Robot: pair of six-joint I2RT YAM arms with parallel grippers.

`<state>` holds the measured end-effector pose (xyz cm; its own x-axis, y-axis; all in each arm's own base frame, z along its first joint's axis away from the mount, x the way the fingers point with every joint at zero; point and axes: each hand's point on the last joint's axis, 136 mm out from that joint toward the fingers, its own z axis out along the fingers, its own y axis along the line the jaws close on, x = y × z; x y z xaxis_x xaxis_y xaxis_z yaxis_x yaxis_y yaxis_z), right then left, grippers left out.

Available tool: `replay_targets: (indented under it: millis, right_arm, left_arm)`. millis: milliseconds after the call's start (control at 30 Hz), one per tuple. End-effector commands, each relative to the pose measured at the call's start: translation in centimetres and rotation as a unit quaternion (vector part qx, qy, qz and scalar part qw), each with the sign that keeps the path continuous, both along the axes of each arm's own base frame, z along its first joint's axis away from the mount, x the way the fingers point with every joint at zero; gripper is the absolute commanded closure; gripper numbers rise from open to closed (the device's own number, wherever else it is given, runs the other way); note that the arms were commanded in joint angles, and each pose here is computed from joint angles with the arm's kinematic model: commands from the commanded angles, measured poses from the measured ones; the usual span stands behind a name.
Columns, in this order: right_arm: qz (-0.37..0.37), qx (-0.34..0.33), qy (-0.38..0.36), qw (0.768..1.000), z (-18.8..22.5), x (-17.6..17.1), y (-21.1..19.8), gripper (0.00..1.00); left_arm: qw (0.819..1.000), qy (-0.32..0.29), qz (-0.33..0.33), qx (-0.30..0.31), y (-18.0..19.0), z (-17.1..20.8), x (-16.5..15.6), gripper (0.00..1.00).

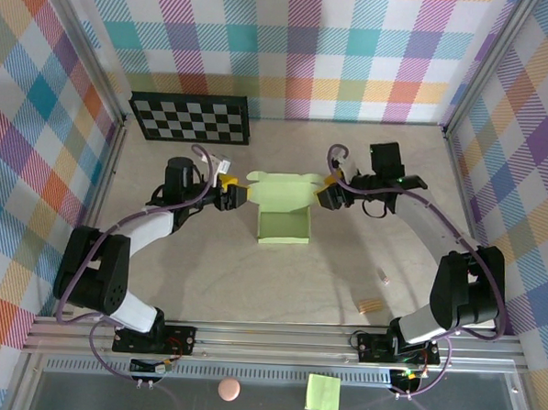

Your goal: Fold the paper box

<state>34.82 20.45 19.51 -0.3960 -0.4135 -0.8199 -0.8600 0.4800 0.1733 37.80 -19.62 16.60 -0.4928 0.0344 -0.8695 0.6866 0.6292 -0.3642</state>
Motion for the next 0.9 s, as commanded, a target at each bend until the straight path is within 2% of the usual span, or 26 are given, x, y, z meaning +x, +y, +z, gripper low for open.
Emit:
replay_targets:
  millis: [0, 133, 333, 633, 867]
  right_arm:
    - [0.012, 0.006, -0.012, 1.000, -0.9, 0.1, -1.5, 0.37]
    - [0.005, 0.031, -0.007, 0.999, -2.2, 1.5, -2.7, 0.39]
    - [0.025, 0.062, -0.010, 0.998, -3.6, 2.8, -1.8, 0.43]
    - [0.053, 0.059, -0.002, 0.997, -5.4, 4.1, -0.6, 0.52]
    - [0.077, 0.053, -0.003, 0.996, -5.6, 4.1, 0.1, 0.54]
  left_arm:
    - [0.998, -0.040, -0.041, 0.002, -1.2, -0.3, -0.5, 0.30]
    - [0.998, -0.040, -0.045, 0.005, -1.6, -1.2, -0.2, 0.31]
    - [0.998, -0.035, -0.051, 0.007, -2.2, -2.3, 0.7, 0.35]
    - [0.999, -0.034, -0.038, 0.018, -2.3, -2.3, 1.6, 0.48]
    - [0.998, -0.036, -0.042, 0.017, -2.6, -2.0, 2.1, 0.57]
